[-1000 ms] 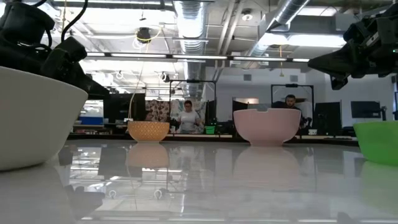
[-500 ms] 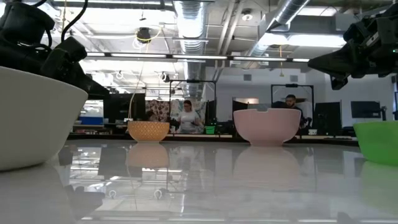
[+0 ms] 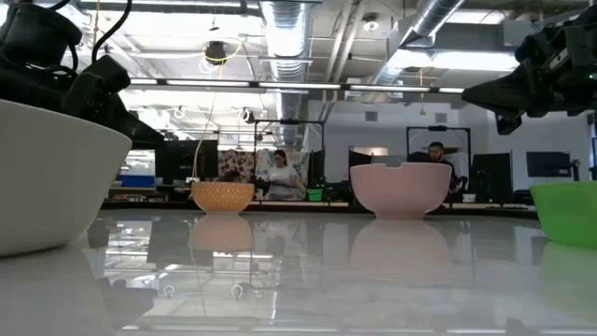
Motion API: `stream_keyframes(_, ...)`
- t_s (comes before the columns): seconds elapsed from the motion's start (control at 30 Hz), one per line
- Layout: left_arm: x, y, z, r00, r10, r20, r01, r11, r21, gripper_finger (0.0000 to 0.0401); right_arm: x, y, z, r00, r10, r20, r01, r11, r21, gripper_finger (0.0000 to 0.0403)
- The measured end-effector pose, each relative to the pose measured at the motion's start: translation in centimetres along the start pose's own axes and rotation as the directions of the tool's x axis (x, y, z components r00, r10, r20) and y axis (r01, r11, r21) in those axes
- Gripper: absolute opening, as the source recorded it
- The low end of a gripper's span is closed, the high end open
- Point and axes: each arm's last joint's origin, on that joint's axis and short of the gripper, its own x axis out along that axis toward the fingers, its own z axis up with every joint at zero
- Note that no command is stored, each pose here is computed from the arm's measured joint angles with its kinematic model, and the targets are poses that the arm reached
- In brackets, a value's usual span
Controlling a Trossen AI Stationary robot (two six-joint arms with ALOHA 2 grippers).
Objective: Nest bowls inside each other
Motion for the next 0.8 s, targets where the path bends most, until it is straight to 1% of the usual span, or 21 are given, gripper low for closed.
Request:
stream_keyframes(0.2,0.0,0.0,0.1,1.000,-0.001,0.006,0.001,1.000,-0.004,0.0158,0.0,0.0,0.0,1.000,0.000,0.000,0.000,1.000,0.000,0.0028)
stream_keyframes(0.23,0.0,0.0,0.1,1.000,-0.001,0.007,0.001,1.000,-0.019,0.0158,0.0,0.0,0.0,1.000,0.000,0.001,0.000,1.000,0.000,0.0028)
stream_keyframes(0.33,0.0,-0.1,0.0,1.000,-0.019,-0.001,0.019,0.991,-0.130,0.0158,0.0,0.0,0.0,1.000,-0.005,0.005,0.005,1.000,-0.010,0.0028)
stream_keyframes(0.37,0.0,-0.1,0.0,1.000,-0.022,0.001,0.021,0.987,-0.159,0.0158,0.0,-0.1,0.1,1.000,-0.023,0.016,0.023,0.999,-0.023,0.0028)
stream_keyframes(0.43,0.0,-0.1,0.3,0.999,-0.009,0.031,0.015,0.984,-0.176,0.0158,0.0,-0.2,0.3,0.998,-0.051,0.044,0.051,0.999,-0.009,0.0028)
stream_keyframes(0.5,0.0,0.0,0.6,0.998,0.002,0.059,0.007,0.987,-0.162,0.0158,0.0,-0.1,0.7,0.996,-0.048,0.081,0.044,0.997,0.056,0.0028)
stream_keyframes(0.57,0.0,-0.1,0.8,0.996,-0.022,0.085,0.033,0.992,-0.125,0.0158,-0.1,0.0,1.1,0.992,-0.040,0.122,0.027,0.994,0.109,0.0028)
stream_keyframes(0.7,-0.1,-0.4,1.4,0.985,-0.107,0.133,0.118,0.989,-0.084,0.0158,-0.3,0.1,2.4,0.965,-0.055,0.258,0.010,0.985,0.171,0.0028)
stream_keyframes(0.77,-0.2,-0.5,1.7,0.978,-0.132,0.159,0.142,0.988,-0.054,0.0158,-0.4,0.1,2.9,0.946,-0.066,0.317,0.007,0.983,0.182,0.0028)
stream_keyframes(0.8,-0.2,-0.6,1.7,0.977,-0.139,0.163,0.146,0.989,-0.033,0.0158,-0.4,0.2,3.1,0.943,-0.063,0.327,0.002,0.983,0.182,0.0028)
